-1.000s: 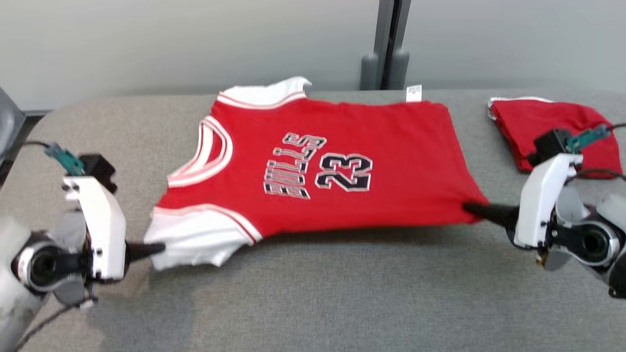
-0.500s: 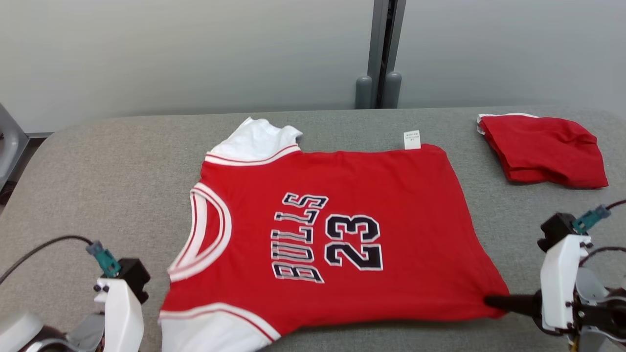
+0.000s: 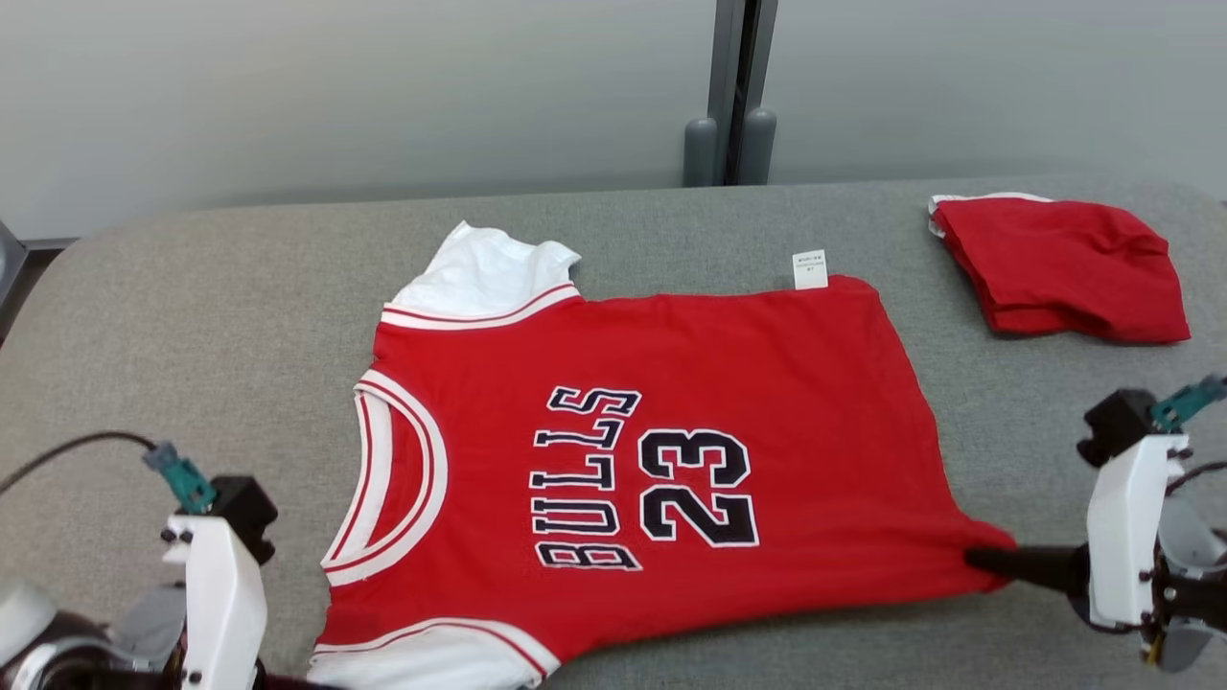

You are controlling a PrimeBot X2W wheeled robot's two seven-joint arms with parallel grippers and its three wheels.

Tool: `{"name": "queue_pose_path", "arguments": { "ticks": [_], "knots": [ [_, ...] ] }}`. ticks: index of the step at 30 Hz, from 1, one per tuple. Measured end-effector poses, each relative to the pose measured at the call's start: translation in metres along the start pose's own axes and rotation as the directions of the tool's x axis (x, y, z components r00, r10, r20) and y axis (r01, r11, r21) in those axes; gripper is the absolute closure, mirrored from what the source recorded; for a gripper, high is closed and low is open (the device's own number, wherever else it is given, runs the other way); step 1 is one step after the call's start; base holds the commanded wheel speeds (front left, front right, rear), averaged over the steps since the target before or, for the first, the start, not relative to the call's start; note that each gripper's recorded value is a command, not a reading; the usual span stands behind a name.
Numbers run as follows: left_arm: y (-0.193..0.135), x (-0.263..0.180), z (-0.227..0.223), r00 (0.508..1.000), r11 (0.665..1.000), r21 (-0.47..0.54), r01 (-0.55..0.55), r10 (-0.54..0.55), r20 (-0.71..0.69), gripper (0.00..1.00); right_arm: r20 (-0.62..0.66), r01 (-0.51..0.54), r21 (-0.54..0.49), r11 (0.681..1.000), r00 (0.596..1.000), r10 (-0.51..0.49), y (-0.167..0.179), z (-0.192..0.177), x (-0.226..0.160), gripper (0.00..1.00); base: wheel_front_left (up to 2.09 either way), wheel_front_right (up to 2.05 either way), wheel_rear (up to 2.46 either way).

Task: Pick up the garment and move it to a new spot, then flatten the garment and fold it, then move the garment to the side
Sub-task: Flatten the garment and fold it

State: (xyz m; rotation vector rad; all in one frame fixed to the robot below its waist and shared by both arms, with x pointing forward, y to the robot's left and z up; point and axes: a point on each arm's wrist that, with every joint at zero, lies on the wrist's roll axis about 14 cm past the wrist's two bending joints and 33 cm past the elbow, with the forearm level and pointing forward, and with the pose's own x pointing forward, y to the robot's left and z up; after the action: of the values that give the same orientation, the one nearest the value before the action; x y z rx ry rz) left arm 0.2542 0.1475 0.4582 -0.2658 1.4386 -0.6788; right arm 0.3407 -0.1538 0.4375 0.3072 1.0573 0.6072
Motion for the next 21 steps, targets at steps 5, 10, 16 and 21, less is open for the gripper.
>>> {"name": "queue_pose_path", "arguments": {
  "ticks": [5,10,16,21],
  "knots": [
    [0.007,-0.001,0.027,1.0,0.999,-0.017,-0.027,0.027,-0.011,1.0,0.015,0.009,-0.002,1.0,1.0,-0.009,-0.006,0.024,0.007,1.0,0.0,0.0,0.0],
    [0.017,-0.001,0.058,0.999,0.998,-0.05,-0.047,0.046,-0.005,1.0,-0.011,0.025,0.019,0.999,1.0,-0.025,-0.017,0.035,0.016,1.0,0.0,0.0,0.0],
    [0.024,0.0,0.092,0.998,0.995,-0.079,-0.055,0.058,0.027,1.0,0.003,0.025,0.072,0.997,1.0,-0.025,-0.026,0.05,0.026,1.0,0.0,0.0,0.0],
    [0.032,0.003,0.117,0.995,0.994,-0.081,-0.067,0.073,0.071,1.0,0.005,0.017,0.096,0.995,1.0,-0.017,-0.028,0.054,0.037,1.0,0.0,0.0,0.0]
  ]
}}
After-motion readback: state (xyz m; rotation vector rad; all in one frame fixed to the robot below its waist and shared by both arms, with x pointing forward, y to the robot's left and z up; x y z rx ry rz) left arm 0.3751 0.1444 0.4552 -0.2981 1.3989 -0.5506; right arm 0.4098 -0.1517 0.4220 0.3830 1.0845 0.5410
